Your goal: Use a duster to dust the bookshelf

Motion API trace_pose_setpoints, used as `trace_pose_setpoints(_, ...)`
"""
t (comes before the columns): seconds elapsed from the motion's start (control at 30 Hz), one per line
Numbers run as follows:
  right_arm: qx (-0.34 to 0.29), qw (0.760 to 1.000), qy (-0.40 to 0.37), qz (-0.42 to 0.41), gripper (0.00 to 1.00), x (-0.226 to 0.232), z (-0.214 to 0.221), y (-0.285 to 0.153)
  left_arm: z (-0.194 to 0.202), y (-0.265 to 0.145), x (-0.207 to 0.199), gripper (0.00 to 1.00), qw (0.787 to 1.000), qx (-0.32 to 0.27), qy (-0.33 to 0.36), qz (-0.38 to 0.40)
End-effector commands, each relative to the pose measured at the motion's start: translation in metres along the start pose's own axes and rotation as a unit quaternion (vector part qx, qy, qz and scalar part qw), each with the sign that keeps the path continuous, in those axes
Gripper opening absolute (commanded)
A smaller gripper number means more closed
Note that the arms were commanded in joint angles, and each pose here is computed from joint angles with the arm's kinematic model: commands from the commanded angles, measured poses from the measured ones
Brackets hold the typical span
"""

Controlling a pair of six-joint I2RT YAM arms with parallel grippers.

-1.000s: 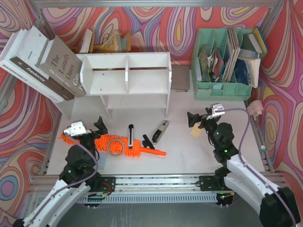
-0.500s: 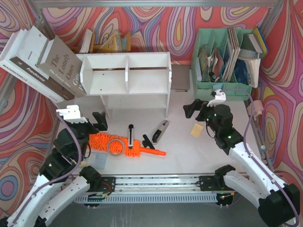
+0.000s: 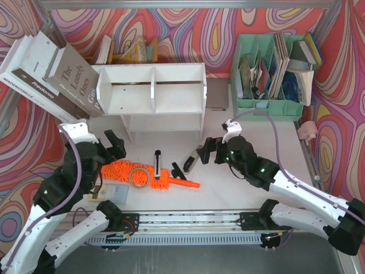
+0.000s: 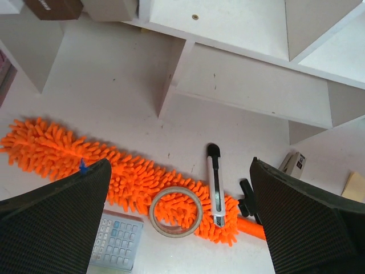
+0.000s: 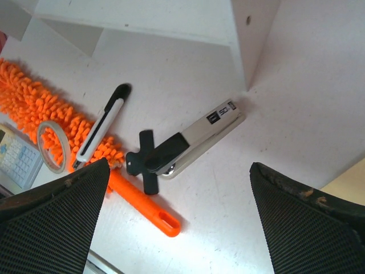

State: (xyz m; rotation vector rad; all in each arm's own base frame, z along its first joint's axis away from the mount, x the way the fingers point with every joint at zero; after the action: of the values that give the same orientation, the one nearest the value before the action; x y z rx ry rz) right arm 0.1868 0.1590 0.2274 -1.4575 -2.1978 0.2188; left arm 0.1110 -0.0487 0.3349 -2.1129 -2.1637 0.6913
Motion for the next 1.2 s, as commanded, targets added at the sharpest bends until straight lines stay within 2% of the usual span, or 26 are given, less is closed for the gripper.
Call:
trace_pose_setpoints(0.0, 0.002, 0.999, 0.012, 0.042, 0.99, 0.014, 0.002, 0.005, -0.004, -0.017, 0.017, 0.98, 0.999, -0.021, -0.029, -0.024)
trace_pose_setpoints(0.07, 0.008, 0.999, 0.009, 0.039, 0.99, 0.025, 0.007, 0.007, -0.002, -0.025, 0.025, 0.98, 0.995, -0.042, -0.084, -0.027)
trace_pose_setpoints(0.13, 0.012, 0.999, 0.006, 0.037, 0.99, 0.034, 0.011, 0.009, -0.001, -0.035, 0.026, 0.98, 0.996, -0.048, -0.062, 0.030)
trace_pose_setpoints(0.17, 0.012, 0.999, 0.005, 0.039, 0.99, 0.040, 0.011, 0.009, -0.001, -0.039, 0.029, 0.98, 0.997, -0.048, -0.053, 0.032)
trace_pose_setpoints(0.37, 0.012, 0.999, 0.002, 0.049, 0.99, 0.068, 0.015, 0.013, 0.008, -0.039, 0.047, 0.98, 0.998, -0.006, -0.005, -0.058)
trace_pose_setpoints(0.63, 0.043, 0.998, -0.021, 0.052, 0.96, 0.111, 0.035, 0.029, 0.031, -0.021, 0.054, 0.98, 0.993, 0.014, 0.045, -0.109)
trace_pose_setpoints(1.17, 0.095, 0.985, -0.144, 0.010, 0.84, 0.181, 0.081, 0.055, 0.040, -0.024, 0.063, 0.96, 0.992, 0.003, 0.017, -0.122)
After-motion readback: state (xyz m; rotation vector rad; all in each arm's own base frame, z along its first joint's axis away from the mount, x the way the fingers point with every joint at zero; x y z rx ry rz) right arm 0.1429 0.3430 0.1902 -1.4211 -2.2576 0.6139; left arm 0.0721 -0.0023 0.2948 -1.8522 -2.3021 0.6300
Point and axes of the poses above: each gripper's point midway between its finger pads, its own y axis out along the fingers, its own x axis along the line the jaws close on, z = x × y, the point moved 9 cm from there along -y, back along the fingers, and after that the axes turned 2 degrees about -y, right-handed, at the moved point
